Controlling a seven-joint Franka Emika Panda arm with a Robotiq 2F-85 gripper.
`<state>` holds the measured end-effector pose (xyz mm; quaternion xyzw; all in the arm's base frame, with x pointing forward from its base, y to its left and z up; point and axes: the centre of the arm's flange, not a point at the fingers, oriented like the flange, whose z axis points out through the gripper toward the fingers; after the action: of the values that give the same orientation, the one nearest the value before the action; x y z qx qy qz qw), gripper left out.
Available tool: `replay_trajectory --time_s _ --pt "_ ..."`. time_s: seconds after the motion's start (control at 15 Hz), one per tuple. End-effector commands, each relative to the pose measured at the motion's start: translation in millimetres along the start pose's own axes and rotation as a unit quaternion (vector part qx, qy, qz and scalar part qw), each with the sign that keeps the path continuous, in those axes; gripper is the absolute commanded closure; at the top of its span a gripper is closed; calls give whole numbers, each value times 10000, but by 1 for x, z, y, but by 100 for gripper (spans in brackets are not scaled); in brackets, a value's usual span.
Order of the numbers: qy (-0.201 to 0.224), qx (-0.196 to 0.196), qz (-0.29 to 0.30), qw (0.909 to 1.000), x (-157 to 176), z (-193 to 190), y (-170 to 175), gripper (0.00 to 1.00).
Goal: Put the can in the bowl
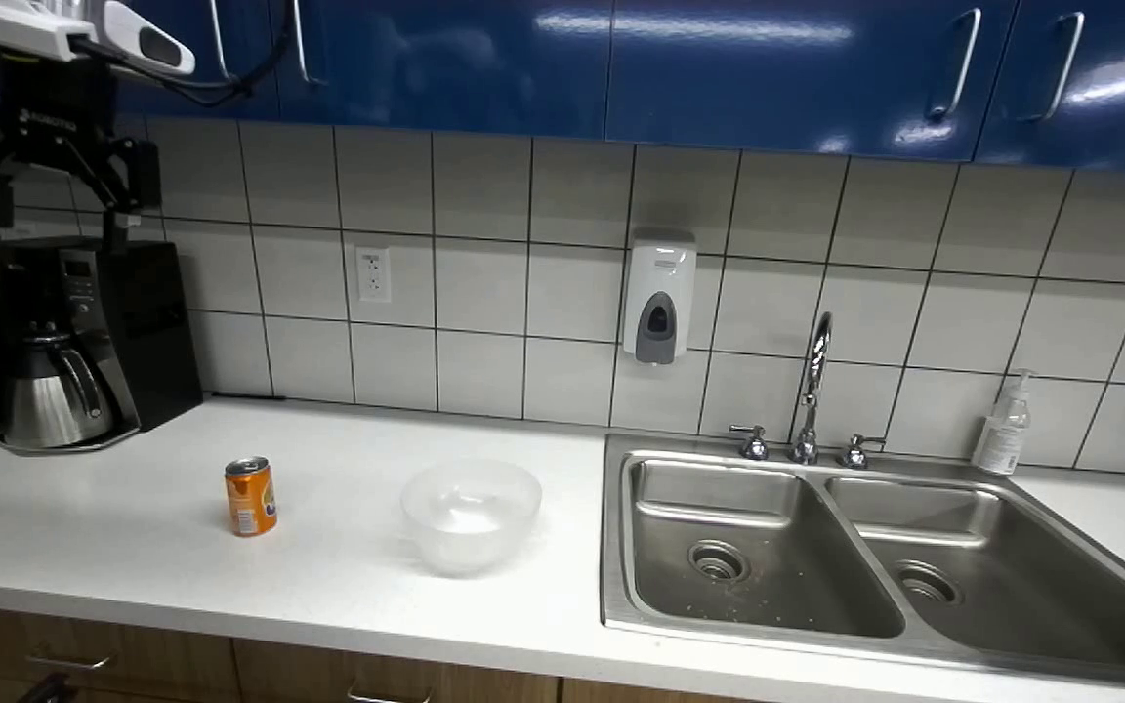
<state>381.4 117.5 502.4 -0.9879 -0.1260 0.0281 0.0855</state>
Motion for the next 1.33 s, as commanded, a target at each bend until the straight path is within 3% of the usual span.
replay_trajectory --time_s 0.0,0.67,1.27 --pt "1 -108 75 9999 24 24 10 0" --pt "-166 -315 132 9993 97 114 27 0" --pt "-316 -765 -39 9966 146 170 34 0"
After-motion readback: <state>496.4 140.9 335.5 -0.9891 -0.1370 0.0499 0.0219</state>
